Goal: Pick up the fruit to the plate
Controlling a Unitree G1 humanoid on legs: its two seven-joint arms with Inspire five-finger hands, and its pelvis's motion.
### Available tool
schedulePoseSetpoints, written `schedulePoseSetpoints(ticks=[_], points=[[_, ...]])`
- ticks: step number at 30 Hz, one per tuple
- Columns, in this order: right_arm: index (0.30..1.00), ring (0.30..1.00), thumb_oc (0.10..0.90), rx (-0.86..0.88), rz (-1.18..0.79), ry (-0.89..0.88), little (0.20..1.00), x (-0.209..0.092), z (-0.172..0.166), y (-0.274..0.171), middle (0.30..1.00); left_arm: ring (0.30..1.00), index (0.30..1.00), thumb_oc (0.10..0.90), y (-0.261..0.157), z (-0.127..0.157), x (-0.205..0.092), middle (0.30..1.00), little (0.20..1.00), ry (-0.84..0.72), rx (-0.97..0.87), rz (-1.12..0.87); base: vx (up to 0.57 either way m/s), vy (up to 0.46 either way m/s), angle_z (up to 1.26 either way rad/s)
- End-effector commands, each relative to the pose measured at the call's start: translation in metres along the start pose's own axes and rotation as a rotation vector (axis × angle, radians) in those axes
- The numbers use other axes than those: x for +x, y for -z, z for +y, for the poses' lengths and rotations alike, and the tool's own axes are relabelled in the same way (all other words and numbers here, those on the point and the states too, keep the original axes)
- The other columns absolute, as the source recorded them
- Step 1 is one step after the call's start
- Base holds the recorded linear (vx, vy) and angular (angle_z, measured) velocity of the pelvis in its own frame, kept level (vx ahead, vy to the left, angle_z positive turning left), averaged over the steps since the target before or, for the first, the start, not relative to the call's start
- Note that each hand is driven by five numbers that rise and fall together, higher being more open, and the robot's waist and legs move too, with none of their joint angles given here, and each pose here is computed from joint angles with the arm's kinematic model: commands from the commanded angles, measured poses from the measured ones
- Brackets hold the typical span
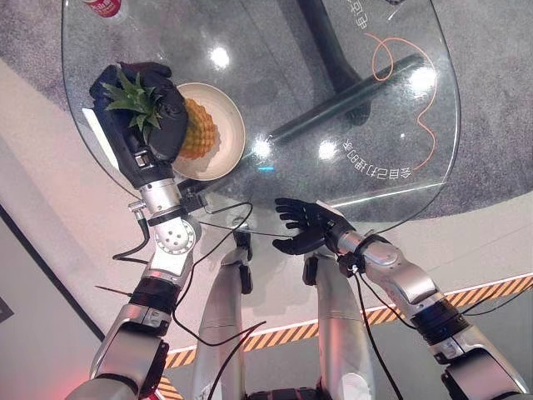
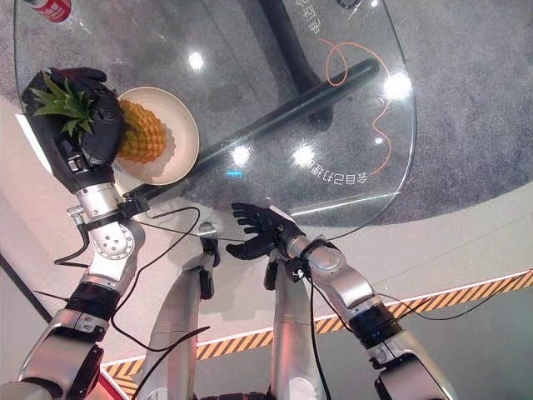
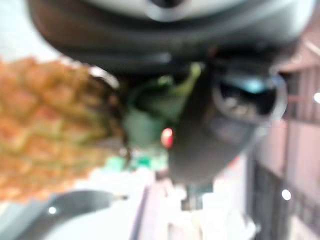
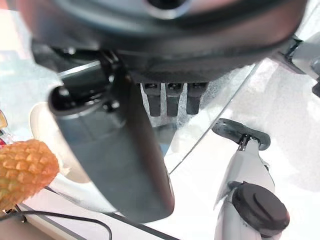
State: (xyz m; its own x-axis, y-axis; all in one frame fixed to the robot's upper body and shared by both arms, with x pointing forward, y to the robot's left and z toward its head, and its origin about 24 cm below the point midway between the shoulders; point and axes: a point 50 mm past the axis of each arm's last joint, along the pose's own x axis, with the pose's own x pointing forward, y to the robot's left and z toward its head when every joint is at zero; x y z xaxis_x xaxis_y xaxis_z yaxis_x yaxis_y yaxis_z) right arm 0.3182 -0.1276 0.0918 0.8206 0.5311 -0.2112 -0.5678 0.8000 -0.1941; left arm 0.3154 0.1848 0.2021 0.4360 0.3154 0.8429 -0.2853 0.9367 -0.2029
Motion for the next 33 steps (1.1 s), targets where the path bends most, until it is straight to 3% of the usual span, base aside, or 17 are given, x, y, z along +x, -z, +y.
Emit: schedulePoseSetpoints(ticks=[1, 14, 33], points=[[0.900, 0.900, 0.800, 0.003, -0.018, -0.112, 0.900, -0.006, 0.015, 0.000, 0.900, 0.300, 0.300, 0.100, -0.035, -0.011, 0.028, 0.300, 0.200, -0.032, -0.080, -0.286, -0.01, 0.077, -0.11], [0.900, 0.900, 0.800, 0.000, -0.029, -0.090, 0.900, -0.008, 0.013, 0.000, 0.900, 0.300, 0.300, 0.100, -0.025, -0.009, 0.030, 0.300, 0.200, -0.113, 0.074, -0.320, -0.01, 0.038, -0.02], [0.900, 0.900, 0.800, -0.010, -0.045, -0.100, 0.900, -0.003, 0.015, -0.002, 0.900, 0.300, 0.300, 0.100, -0.007, 0.003, 0.039, 0.300, 0.200, -0.175, 0.129, -0.208, 0.00, 0.003, 0.00]])
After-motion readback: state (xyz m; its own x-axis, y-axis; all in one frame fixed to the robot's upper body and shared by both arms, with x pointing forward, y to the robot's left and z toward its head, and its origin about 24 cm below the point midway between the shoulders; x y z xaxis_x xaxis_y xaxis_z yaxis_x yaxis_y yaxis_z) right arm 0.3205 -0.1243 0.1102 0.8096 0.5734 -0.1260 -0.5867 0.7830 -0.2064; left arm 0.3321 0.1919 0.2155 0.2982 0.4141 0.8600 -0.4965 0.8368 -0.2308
